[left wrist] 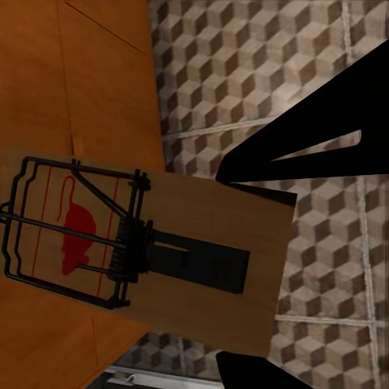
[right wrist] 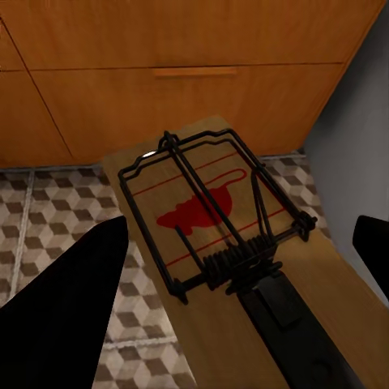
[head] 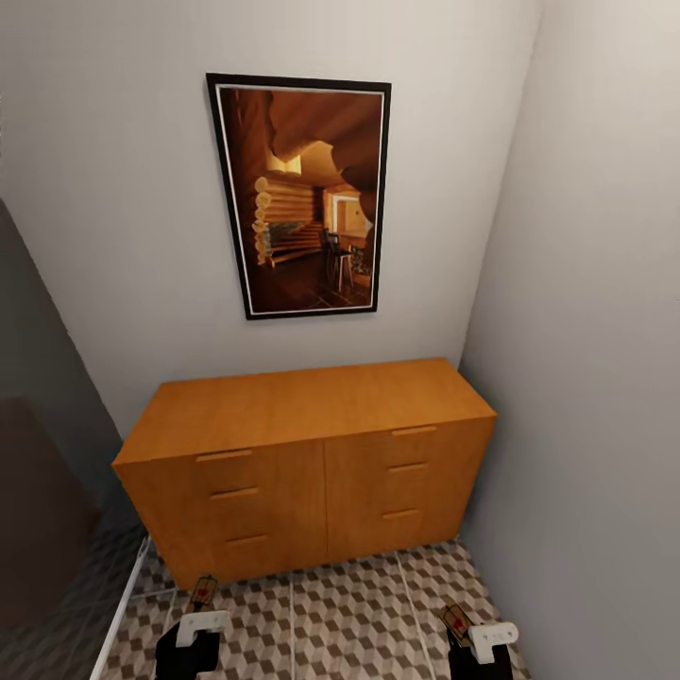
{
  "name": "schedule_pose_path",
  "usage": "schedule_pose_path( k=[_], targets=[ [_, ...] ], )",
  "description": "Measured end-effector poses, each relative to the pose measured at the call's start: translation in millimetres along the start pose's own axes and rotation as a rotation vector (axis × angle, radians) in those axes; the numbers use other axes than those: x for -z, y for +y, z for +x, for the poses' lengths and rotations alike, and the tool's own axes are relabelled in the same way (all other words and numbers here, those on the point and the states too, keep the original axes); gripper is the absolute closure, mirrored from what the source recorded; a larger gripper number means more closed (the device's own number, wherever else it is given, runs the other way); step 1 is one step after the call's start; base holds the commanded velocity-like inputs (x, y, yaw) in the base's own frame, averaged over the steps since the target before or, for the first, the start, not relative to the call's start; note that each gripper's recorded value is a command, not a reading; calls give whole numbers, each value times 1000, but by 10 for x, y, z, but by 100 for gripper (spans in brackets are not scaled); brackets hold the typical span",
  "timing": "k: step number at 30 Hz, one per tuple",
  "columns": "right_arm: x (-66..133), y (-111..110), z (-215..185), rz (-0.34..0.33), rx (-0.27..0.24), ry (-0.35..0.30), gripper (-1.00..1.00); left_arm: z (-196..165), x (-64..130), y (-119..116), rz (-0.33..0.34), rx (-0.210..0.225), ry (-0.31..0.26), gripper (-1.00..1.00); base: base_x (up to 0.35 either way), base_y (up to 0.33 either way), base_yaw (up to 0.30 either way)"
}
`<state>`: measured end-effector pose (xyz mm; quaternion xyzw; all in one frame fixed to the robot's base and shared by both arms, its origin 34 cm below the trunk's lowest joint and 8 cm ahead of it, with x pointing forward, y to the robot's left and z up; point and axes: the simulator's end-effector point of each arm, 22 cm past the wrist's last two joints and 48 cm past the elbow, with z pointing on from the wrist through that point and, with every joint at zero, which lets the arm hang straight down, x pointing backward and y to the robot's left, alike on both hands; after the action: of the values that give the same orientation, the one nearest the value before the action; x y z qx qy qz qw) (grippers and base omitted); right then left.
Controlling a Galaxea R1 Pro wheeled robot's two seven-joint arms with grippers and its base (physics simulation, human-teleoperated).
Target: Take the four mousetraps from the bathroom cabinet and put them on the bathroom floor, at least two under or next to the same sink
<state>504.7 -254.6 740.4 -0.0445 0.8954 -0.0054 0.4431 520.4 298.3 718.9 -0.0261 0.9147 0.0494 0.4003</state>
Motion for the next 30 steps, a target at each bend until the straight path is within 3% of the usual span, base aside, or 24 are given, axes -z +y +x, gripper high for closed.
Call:
schedule_pose_path(
  k=[30],
  targets=[
    [26,-18,-96,2,5,-24,100,-149,25,6,-2,4,-26,100,0,0,0]
  ],
)
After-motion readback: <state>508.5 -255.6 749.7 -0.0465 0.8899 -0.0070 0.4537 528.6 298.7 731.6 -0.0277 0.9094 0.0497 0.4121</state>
